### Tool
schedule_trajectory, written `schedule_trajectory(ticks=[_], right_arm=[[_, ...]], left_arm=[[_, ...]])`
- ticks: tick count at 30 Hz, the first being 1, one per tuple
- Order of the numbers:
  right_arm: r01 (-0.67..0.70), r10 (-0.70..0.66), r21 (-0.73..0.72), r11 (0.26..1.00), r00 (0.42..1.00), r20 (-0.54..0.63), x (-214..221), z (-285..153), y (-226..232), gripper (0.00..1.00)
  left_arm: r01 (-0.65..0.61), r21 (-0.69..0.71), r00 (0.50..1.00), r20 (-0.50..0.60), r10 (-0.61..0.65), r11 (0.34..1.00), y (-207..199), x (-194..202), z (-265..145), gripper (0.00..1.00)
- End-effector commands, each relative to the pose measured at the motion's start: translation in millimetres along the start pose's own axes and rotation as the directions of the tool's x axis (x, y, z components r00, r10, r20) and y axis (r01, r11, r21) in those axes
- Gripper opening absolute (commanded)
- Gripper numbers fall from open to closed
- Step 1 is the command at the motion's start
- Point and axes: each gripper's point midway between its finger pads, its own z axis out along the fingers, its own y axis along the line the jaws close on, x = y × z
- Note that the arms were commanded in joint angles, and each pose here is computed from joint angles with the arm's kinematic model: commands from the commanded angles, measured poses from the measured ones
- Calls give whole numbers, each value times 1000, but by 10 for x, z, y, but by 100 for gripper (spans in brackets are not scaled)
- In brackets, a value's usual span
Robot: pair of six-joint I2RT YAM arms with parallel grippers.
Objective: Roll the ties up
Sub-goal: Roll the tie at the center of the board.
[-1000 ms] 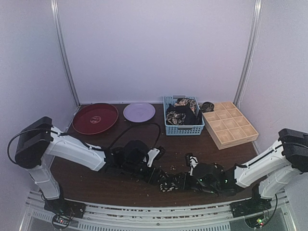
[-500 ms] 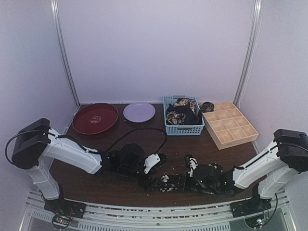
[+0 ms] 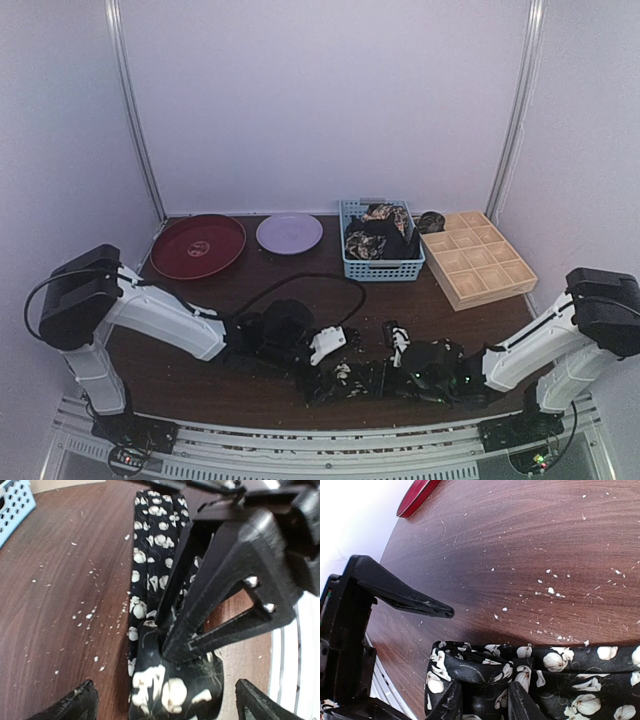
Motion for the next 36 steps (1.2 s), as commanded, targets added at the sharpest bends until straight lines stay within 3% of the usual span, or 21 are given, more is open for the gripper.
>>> schedule_trajectory(ticks=[1, 5, 10, 15, 19, 21, 23, 26, 30, 33, 36], right_arm=[[8, -8, 11, 1000, 1000, -20, 39, 48, -32, 33], [4, -3, 6, 1000, 1000, -19, 36, 51, -31, 33], [0, 0, 8, 1000, 1000, -13, 22, 41, -38, 33], [-4, 4, 13, 1000, 1000, -14, 24, 32, -76, 33], [-8, 8, 0, 1000, 1000, -26, 41, 24, -57, 34], [-12, 12, -1, 1000, 999, -31, 53, 8, -71, 34], [-14, 14, 5, 1000, 999, -33, 63, -6, -92, 33], [-13, 14, 5, 1000, 999, -50, 94, -2, -95, 30], [-13, 13, 1, 1000, 998, -68, 116, 11, -64, 30], [-17, 18, 11, 1000, 997, -71, 115, 6, -79, 31], [-22, 23, 12, 1000, 996, -84, 141, 23, -72, 31]], left_arm=[[-44, 43, 999, -19, 45, 998, -51, 3, 136, 95], [-39, 86, 998, -49, 43, 996, -107, 91, 217, 91], [-40, 107, 997, -65, 47, 993, -135, 135, 239, 80], [-60, 127, 996, -62, 68, 990, -171, 149, 224, 46], [-77, 141, 995, -52, 85, 987, -194, 141, 222, 37], [-83, 141, 995, -51, 91, 987, -195, 141, 217, 38], [-88, 137, 994, -47, 95, 987, -191, 117, 201, 48], [-86, 123, 995, -40, 91, 989, -175, 77, 170, 52], [-57, 91, 996, -67, 63, 994, -122, 112, 161, 67], [-35, 54, 996, -86, 39, 998, -67, 190, 144, 67], [-20, -4, 994, -108, 19, 1000, 19, 306, 122, 58]])
